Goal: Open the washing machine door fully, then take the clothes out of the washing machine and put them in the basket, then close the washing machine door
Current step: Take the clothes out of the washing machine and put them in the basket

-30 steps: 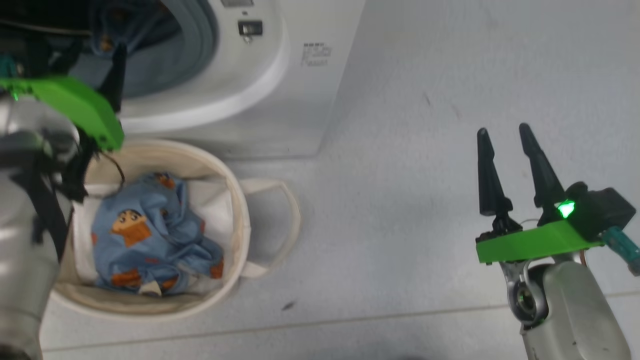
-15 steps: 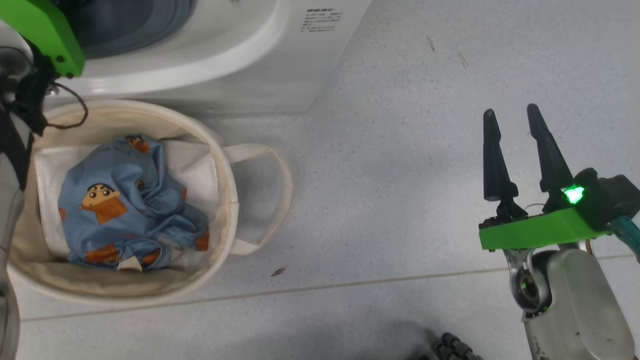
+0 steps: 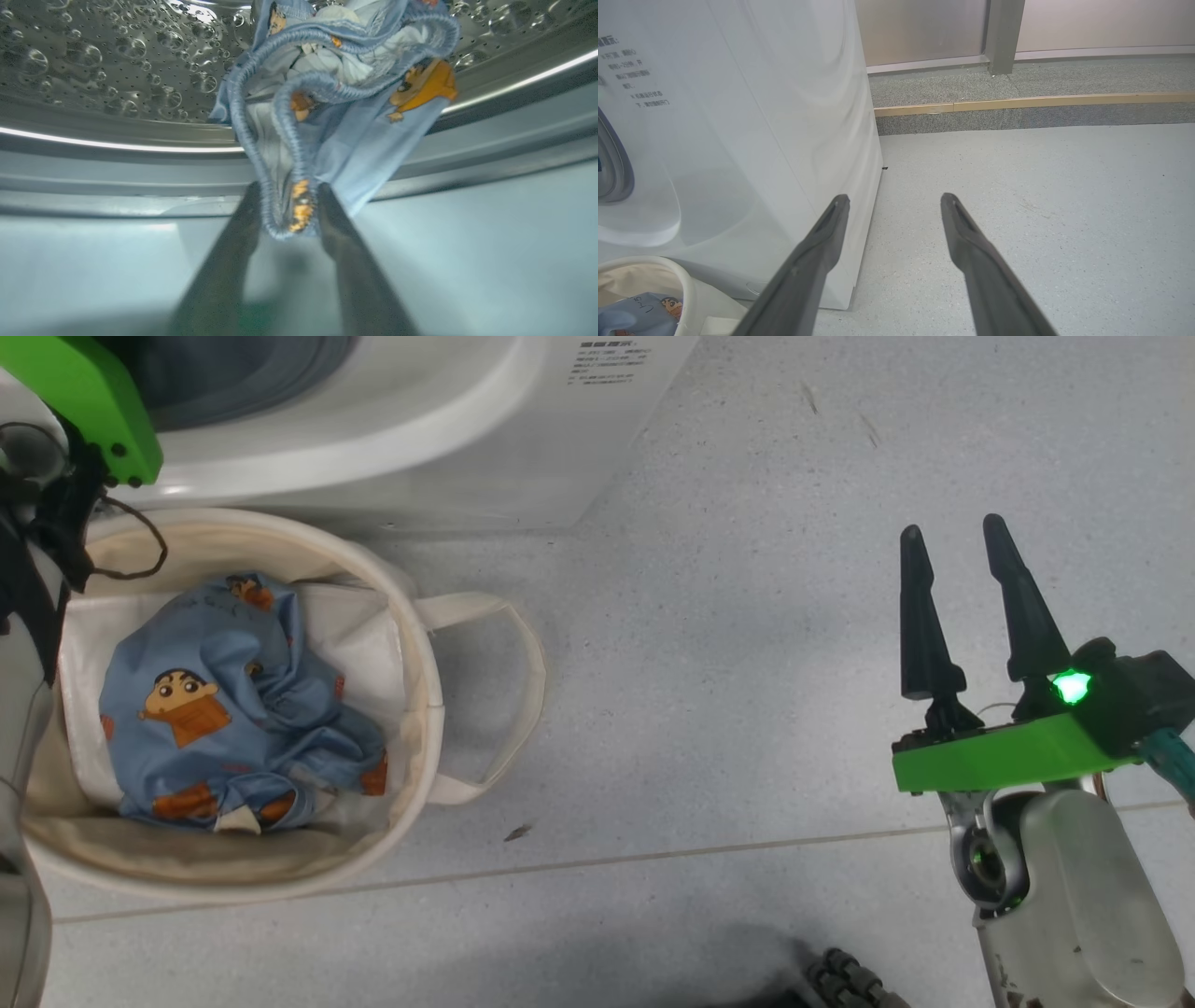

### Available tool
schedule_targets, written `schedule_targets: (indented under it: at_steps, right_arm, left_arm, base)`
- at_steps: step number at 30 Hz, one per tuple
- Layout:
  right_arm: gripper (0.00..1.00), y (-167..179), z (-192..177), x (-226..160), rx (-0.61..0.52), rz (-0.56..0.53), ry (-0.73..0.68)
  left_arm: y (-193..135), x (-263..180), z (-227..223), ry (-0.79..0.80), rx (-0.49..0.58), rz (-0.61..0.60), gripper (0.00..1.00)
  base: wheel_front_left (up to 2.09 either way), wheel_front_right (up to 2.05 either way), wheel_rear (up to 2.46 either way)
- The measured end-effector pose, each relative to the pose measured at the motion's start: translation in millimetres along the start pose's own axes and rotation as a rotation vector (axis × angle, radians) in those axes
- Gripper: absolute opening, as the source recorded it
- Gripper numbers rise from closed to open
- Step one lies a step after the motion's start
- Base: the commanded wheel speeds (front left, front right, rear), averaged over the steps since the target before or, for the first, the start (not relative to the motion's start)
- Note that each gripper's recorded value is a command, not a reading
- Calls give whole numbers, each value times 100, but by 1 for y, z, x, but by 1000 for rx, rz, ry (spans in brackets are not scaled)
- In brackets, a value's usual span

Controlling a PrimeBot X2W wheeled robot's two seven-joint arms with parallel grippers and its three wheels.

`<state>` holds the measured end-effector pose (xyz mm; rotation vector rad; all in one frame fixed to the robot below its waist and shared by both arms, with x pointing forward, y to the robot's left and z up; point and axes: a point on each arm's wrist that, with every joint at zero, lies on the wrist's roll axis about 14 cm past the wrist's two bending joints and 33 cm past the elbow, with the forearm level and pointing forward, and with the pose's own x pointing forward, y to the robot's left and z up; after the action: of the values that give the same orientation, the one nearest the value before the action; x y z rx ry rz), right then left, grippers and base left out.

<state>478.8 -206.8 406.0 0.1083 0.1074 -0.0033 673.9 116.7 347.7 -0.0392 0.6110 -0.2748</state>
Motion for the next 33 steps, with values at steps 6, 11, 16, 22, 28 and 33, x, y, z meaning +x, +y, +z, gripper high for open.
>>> schedule_targets:
  at_steps: [6, 11, 16, 22, 28, 33]
  right_arm:
    - [100, 1, 3, 0, 1, 2, -7]
    - [100, 3, 8, -1, -2, 7, -18]
    - [100, 6, 19, -2, 2, 13, -42]
    - [100, 12, 36, -7, 15, 27, -78]
    - [100, 22, 52, -16, 26, 52, -107]
    - [100, 32, 65, -28, 42, 74, -131]
  left_arm:
    - [-6, -3, 14, -72, -14, -18, 0]
    - [-12, -9, 31, -151, -42, -37, 0]
    - [-16, -25, 50, -263, -53, -56, 0]
    - [-27, -56, 64, -382, -53, -103, 0]
    - [-29, -98, 83, -480, -40, -133, 0]
    - [-27, -142, 106, -579, -20, -147, 0]
  base:
    - [0, 0, 0]
    - [0, 0, 0]
    - [0, 0, 0]
    - [0, 0, 0]
    - [0, 0, 0]
    - [0, 0, 0]
